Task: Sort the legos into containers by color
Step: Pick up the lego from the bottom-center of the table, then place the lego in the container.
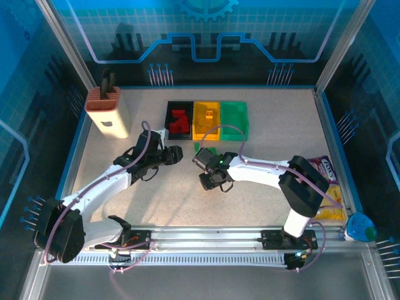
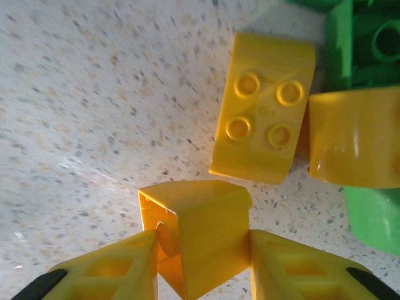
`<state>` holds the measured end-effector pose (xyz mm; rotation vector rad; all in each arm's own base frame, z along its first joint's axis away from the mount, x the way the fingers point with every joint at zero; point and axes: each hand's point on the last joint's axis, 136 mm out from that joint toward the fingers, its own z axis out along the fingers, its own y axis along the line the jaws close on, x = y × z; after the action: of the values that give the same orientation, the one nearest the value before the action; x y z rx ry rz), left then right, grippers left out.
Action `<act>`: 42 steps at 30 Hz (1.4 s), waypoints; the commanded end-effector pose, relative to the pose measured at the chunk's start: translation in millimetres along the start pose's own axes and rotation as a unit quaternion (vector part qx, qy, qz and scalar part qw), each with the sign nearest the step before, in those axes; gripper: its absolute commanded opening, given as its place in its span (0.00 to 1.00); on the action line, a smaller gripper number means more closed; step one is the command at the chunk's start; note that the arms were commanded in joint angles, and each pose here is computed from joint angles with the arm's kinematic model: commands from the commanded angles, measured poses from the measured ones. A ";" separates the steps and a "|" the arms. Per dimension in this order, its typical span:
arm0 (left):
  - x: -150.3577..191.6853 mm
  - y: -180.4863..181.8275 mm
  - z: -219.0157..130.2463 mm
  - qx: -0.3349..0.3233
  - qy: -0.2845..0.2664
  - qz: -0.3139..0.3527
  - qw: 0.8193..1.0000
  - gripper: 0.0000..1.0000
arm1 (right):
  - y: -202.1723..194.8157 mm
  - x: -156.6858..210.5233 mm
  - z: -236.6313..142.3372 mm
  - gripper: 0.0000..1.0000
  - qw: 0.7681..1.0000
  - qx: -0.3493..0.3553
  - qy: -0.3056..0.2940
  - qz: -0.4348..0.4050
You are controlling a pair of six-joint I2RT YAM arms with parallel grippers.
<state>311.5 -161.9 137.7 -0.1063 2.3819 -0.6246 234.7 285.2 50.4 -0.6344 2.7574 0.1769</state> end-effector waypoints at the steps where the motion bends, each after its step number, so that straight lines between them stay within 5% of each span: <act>1: 6.1 -0.2 0.0 0.012 0.001 -0.014 1.000 0.56 | 9.0 -38.5 -36.0 0.39 0.998 -0.027 -0.057 -0.007; 10: 43.4 7.6 -2.8 0.008 0.029 -0.025 0.999 0.56 | -14.3 -128.4 -65.8 0.40 0.987 -0.086 -0.123 0.051; 23: 69.8 8.4 -12.6 0.003 0.038 -0.017 0.999 0.56 | -82.6 -219.1 -41.0 0.42 0.988 -0.026 -0.127 0.085; 26: 69.8 7.2 -14.0 0.003 0.036 -0.016 0.999 0.56 | -94.2 -229.2 -34.2 0.52 0.989 -0.003 -0.119 0.089; 28: 69.7 5.6 -14.7 0.004 0.035 -0.014 0.999 0.56 | -96.1 -232.0 -38.1 0.65 0.989 0.009 -0.116 0.089; 31: 69.5 5.1 -14.8 0.002 0.035 -0.009 0.999 0.56 | -86.6 -232.2 -52.4 0.73 0.988 0.014 -0.136 0.072; 42: 66.5 -1.8 -1.7 0.006 0.043 -0.002 0.999 0.56 | -75.6 -155.8 -59.1 0.70 0.990 -0.016 -0.128 0.062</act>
<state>253.0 -171.4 94.2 -0.1046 2.4820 -0.6451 398.6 271.2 142.0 -0.4073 2.5922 0.2594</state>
